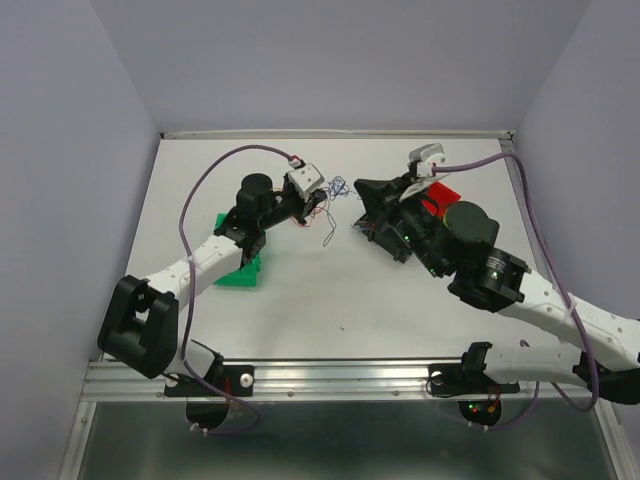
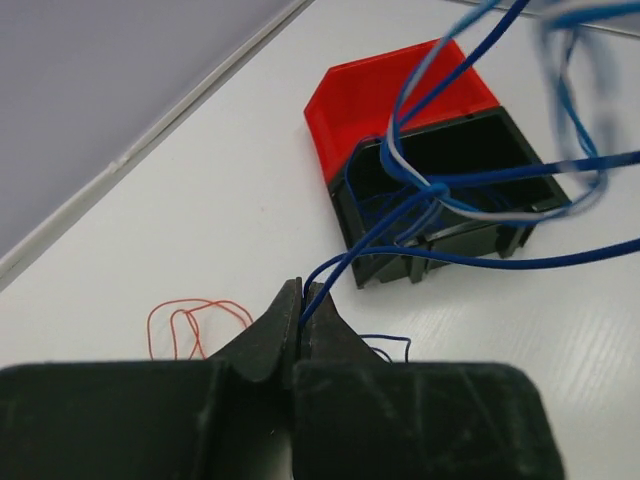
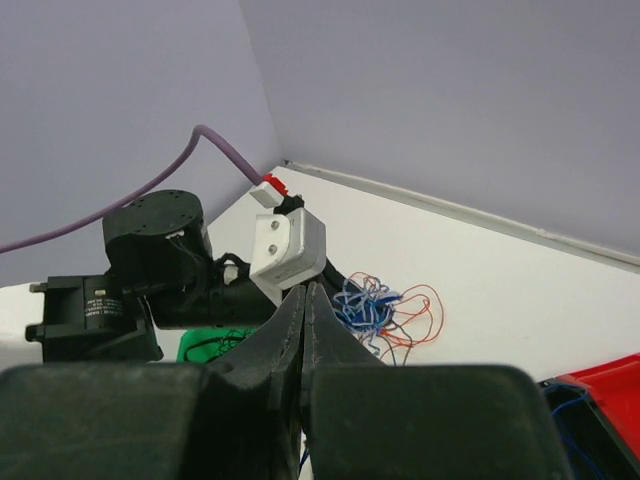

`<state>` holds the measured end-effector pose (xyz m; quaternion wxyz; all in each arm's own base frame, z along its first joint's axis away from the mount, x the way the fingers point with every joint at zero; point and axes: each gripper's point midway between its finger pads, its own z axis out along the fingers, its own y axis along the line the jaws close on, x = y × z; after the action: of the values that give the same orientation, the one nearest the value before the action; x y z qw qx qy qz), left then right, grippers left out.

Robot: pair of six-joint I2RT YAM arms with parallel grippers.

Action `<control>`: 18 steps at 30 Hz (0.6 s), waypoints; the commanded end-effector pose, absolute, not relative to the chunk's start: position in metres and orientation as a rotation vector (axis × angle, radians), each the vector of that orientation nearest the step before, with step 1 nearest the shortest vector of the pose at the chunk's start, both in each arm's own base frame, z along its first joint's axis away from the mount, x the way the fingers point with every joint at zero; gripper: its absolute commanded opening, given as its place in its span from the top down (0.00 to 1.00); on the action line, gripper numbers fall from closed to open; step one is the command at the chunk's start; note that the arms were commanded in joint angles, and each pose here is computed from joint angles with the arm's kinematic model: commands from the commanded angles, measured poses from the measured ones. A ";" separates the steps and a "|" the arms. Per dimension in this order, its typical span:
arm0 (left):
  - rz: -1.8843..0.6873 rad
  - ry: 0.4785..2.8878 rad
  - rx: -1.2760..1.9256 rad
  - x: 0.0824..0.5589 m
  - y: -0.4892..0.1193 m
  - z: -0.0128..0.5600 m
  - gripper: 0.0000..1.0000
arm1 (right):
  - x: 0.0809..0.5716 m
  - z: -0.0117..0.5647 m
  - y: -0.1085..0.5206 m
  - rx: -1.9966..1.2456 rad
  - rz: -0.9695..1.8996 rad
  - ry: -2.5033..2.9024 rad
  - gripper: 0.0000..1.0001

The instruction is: Untangle the cables

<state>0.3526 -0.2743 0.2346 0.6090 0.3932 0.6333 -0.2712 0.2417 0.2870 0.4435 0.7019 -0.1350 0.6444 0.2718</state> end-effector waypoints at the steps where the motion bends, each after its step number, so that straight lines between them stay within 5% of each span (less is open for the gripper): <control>1: -0.394 1.503 0.775 0.397 -0.246 0.250 1.00 | 0.232 0.470 0.250 -0.172 0.634 1.337 1.00; 10: -0.276 1.713 0.571 0.462 -0.193 0.219 1.00 | 0.198 0.488 0.147 0.043 0.666 1.216 0.99; 18: -0.279 1.731 0.499 0.474 -0.170 0.222 1.00 | 0.201 0.478 0.137 0.084 0.625 1.235 0.99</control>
<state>0.4643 -0.1713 0.1817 0.5753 0.2335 0.7755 -0.1150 0.1862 0.1216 0.4955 0.7748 0.0386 0.5448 0.3185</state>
